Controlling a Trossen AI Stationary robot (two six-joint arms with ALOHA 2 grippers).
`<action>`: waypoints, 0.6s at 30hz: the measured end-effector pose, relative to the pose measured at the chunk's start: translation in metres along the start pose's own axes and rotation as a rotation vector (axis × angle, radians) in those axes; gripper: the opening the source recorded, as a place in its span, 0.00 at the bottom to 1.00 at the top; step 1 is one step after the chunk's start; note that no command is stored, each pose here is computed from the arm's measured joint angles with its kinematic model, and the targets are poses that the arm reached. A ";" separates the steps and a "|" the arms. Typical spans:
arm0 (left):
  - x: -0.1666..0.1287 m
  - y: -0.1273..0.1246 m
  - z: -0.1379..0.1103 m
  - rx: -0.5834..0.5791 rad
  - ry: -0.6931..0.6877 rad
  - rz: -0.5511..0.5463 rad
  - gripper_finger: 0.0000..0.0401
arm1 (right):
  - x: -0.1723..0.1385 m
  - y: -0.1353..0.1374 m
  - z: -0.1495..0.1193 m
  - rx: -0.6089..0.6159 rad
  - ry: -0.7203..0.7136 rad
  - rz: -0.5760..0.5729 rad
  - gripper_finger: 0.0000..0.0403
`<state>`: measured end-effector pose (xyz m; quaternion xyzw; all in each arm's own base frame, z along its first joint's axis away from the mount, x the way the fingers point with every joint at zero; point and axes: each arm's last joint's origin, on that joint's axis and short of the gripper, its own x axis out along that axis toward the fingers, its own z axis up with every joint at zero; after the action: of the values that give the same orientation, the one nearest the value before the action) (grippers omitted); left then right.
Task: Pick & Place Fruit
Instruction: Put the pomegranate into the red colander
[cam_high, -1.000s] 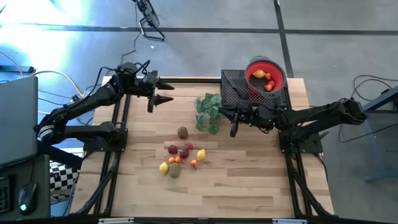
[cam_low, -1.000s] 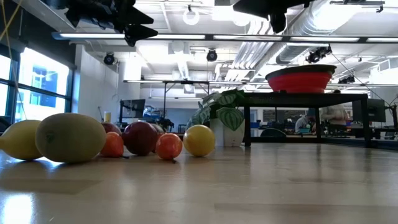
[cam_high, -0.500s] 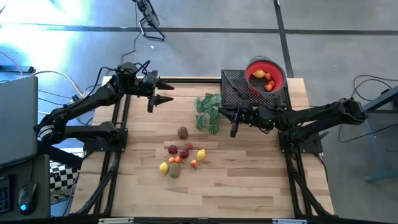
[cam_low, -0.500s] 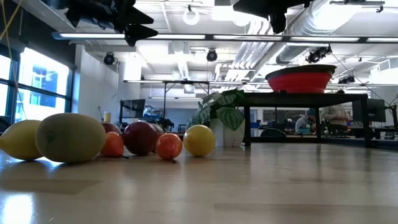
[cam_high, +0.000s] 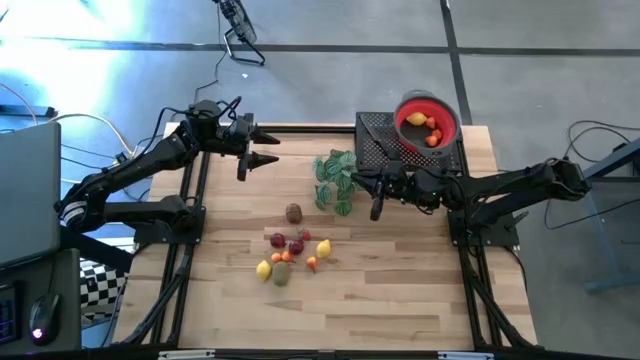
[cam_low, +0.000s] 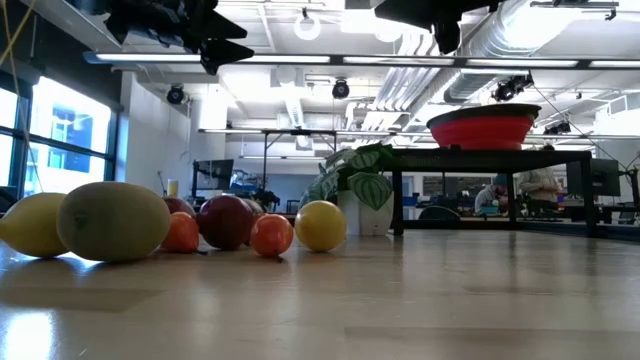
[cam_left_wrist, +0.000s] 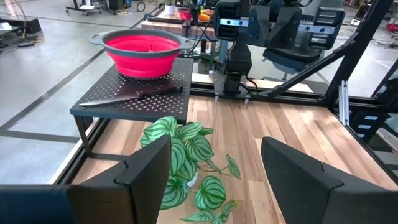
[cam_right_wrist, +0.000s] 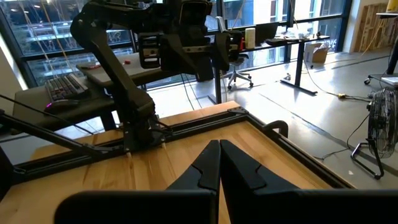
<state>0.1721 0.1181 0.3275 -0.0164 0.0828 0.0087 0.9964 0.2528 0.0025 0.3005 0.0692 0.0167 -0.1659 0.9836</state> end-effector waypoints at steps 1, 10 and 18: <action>0.000 0.000 0.000 0.000 0.000 0.000 0.61 | 0.000 0.000 0.000 0.000 0.000 0.000 0.00; 0.000 0.000 0.001 -0.008 -0.007 0.000 0.61 | 0.000 0.000 0.000 -0.022 0.000 0.000 0.00; 0.000 0.000 0.003 -0.128 -0.025 0.000 0.61 | 0.000 0.000 0.000 -0.078 0.005 0.000 0.00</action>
<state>0.1724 0.1184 0.3304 -0.0798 0.0699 0.0142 0.9943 0.2528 0.0025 0.3000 0.0312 0.0257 -0.1649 0.9855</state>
